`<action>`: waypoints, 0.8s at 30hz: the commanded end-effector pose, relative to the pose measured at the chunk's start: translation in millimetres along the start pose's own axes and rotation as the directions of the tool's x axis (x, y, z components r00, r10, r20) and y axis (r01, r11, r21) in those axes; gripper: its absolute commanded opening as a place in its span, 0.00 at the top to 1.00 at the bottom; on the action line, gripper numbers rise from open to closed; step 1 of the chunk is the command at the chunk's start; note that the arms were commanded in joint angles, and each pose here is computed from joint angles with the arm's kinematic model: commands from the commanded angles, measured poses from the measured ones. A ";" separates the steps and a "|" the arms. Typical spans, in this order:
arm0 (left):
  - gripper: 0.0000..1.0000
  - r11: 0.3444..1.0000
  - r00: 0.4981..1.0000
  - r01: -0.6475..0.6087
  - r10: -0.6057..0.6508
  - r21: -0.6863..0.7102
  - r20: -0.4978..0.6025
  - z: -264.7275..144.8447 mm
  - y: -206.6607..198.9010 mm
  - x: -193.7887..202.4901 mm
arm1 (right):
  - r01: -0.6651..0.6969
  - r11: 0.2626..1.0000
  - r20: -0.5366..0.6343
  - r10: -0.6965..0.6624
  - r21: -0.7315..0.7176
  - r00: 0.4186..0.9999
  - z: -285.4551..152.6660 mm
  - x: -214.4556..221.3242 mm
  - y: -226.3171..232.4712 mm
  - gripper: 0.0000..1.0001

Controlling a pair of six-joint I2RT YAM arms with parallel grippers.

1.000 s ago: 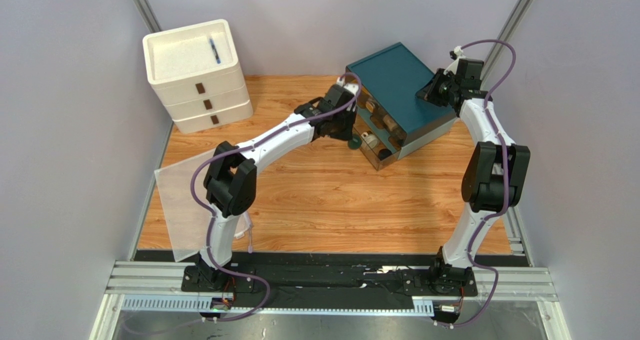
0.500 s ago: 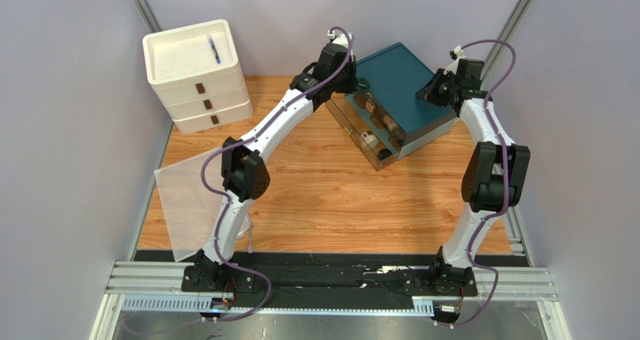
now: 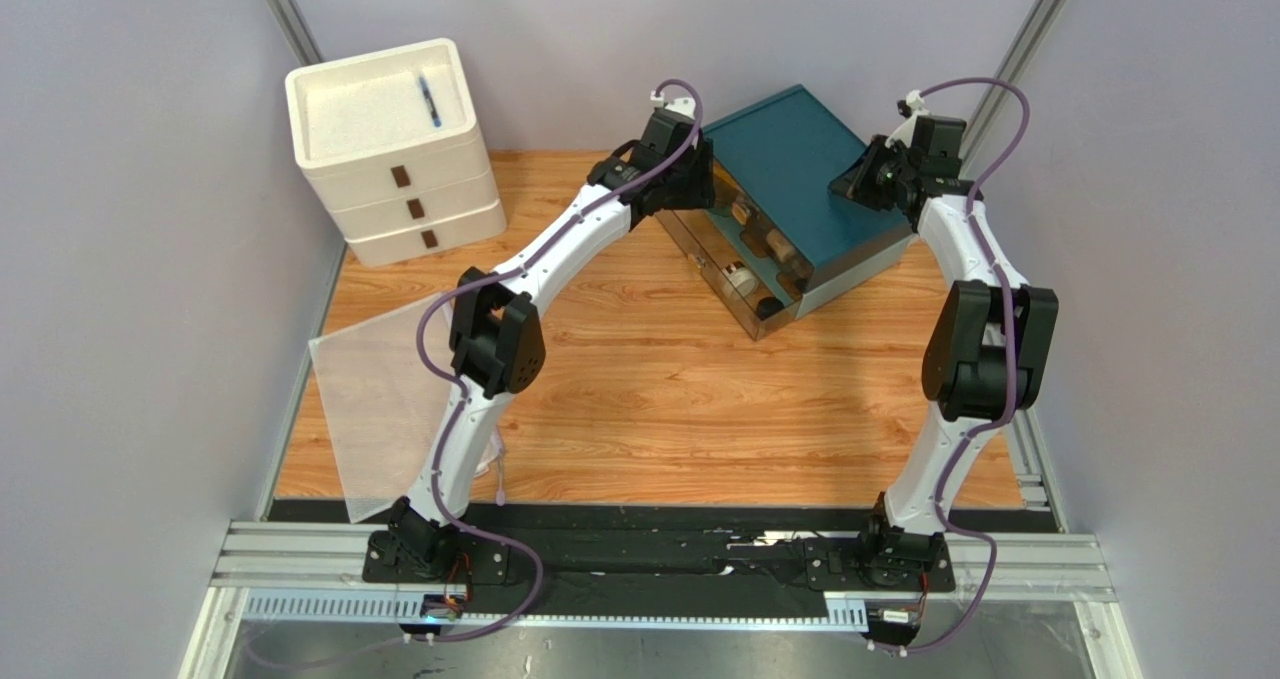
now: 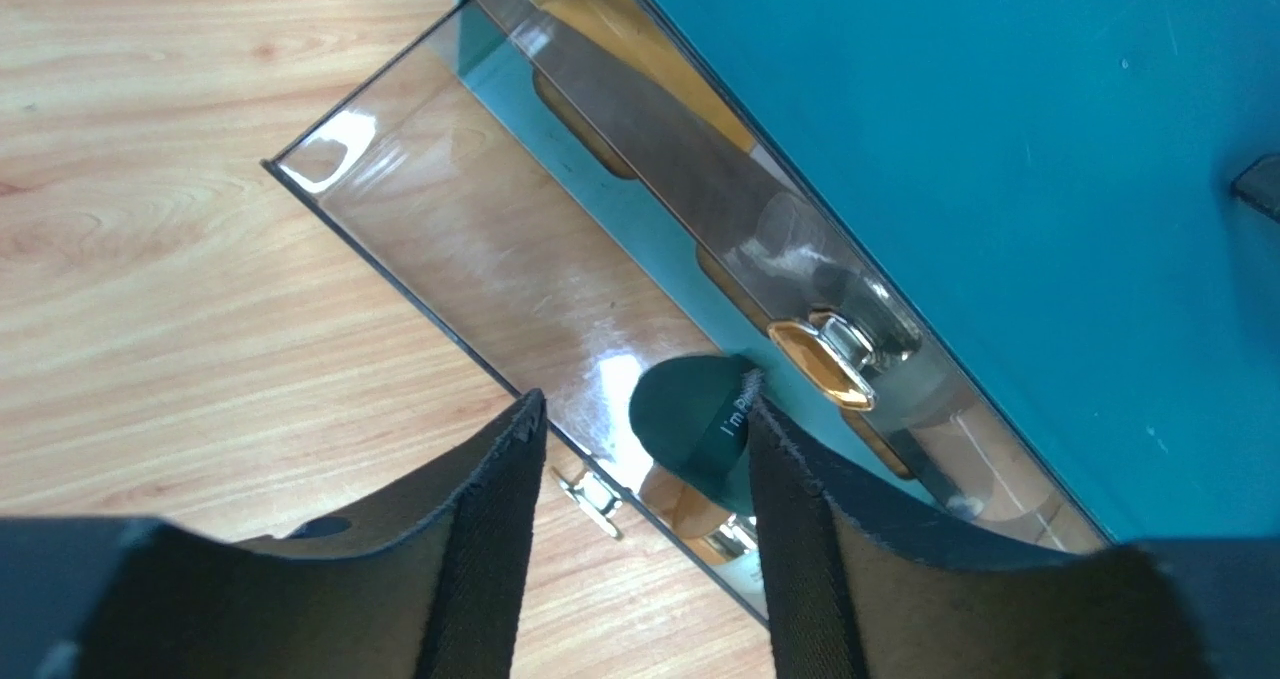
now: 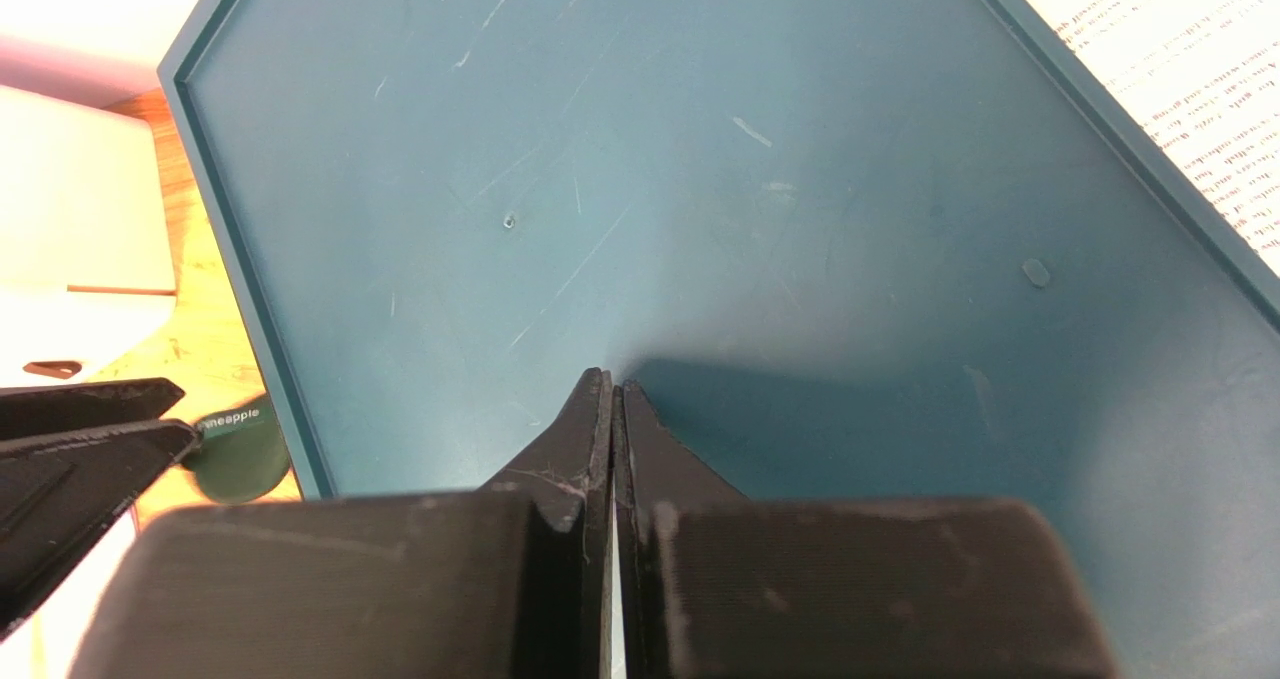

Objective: Organize the makeup

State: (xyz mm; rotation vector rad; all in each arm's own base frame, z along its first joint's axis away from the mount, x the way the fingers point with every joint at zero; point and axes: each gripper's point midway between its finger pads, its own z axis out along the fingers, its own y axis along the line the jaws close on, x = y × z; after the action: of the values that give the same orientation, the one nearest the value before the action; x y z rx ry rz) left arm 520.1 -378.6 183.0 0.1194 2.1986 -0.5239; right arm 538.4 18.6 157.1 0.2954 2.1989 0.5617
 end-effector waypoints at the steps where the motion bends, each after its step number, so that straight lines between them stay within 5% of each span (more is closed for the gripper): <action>1: 0.41 0.999 1.000 -0.013 0.013 0.041 0.009 -9.7 -6.5 -7.4 | -0.037 0.940 -0.559 0.234 0.340 0.795 -5.0 203.1 -88.7 1.00; 8: 0.40 0.999 1.000 0.002 -0.002 0.038 -0.015 -12.4 3.1 0.5 | -0.037 0.939 -0.561 0.235 0.341 0.794 -4.6 204.5 -89.4 1.00; 11: 0.49 0.999 0.999 0.010 -0.009 0.034 -0.031 -12.3 5.5 5.6 | -0.038 0.940 -0.562 0.235 0.340 0.793 -5.0 204.2 -88.8 1.00; 12: 0.53 0.999 0.999 0.012 -0.011 0.036 -0.045 -11.7 6.7 9.7 | -0.038 0.940 -0.561 0.235 0.339 0.794 -4.7 204.0 -88.8 1.00; 13: 0.74 0.999 0.999 0.015 -0.013 0.038 -0.051 -12.0 7.4 11.5 | -0.036 0.940 -0.562 0.234 0.340 0.794 -5.1 204.2 -89.1 1.00; 15: 1.00 0.999 0.996 0.032 -0.031 0.013 -0.079 -11.9 17.4 21.4 | -0.038 0.940 -0.562 0.235 0.340 0.793 -4.9 204.6 -89.0 1.00; 24: 1.00 0.962 0.936 0.271 -0.273 -0.041 -0.221 1.6 46.7 74.6 | -0.038 0.940 -0.558 0.232 0.338 0.797 -3.5 203.5 -89.2 1.00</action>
State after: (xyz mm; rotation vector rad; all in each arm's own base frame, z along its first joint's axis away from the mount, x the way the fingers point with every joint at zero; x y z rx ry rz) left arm 485.4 -338.7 90.0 -0.0173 2.4658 -0.5217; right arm 539.3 19.5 157.1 0.2916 2.1976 0.5672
